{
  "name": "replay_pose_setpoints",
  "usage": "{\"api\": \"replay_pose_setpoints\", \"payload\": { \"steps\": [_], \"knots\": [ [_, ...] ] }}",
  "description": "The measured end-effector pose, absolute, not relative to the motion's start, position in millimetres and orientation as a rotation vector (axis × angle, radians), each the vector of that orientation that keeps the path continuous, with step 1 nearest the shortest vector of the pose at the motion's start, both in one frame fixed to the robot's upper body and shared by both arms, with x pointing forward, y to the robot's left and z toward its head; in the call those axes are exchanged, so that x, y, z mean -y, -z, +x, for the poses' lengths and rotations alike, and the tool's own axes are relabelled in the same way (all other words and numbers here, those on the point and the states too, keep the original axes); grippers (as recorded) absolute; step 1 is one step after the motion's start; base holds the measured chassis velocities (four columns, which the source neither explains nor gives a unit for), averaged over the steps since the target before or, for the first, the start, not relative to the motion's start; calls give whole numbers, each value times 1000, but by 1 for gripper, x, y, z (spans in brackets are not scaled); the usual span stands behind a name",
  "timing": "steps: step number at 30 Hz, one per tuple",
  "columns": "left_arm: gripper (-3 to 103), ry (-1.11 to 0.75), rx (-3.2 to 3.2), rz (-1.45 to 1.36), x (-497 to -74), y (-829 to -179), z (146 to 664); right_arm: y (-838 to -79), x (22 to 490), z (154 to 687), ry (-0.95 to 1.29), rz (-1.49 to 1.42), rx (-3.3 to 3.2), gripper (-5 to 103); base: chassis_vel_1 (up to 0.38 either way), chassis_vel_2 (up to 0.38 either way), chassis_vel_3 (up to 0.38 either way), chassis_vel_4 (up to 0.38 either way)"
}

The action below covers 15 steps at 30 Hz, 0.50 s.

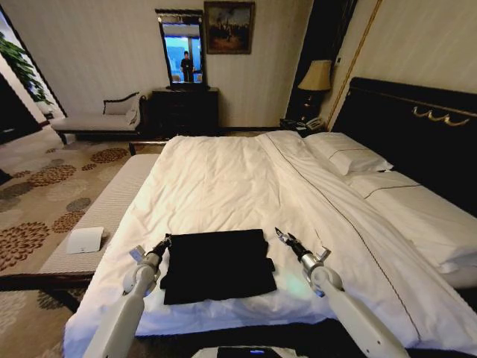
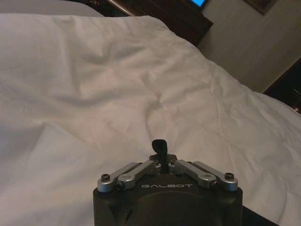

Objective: Fold the clothes on the bed.

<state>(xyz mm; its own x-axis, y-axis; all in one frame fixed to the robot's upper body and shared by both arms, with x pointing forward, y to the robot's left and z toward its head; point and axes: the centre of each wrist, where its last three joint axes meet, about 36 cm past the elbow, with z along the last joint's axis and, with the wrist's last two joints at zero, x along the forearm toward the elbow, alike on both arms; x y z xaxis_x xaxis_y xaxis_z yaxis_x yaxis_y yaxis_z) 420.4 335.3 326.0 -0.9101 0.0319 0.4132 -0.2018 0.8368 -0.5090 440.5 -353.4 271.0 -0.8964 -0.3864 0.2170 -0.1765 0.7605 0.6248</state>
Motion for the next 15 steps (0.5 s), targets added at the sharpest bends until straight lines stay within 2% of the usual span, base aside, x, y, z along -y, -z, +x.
{"api": "replay_pose_setpoints", "payload": {
  "steps": [14,15],
  "knots": [
    [1,-768,2615,152,-342,-330,417,-222,299,476,947,507,2530,100,0,0,0,0],
    [1,-765,2615,153,-342,-330,417,-220,295,480,956,507,2530,102,0,0,0,0]
  ]
}}
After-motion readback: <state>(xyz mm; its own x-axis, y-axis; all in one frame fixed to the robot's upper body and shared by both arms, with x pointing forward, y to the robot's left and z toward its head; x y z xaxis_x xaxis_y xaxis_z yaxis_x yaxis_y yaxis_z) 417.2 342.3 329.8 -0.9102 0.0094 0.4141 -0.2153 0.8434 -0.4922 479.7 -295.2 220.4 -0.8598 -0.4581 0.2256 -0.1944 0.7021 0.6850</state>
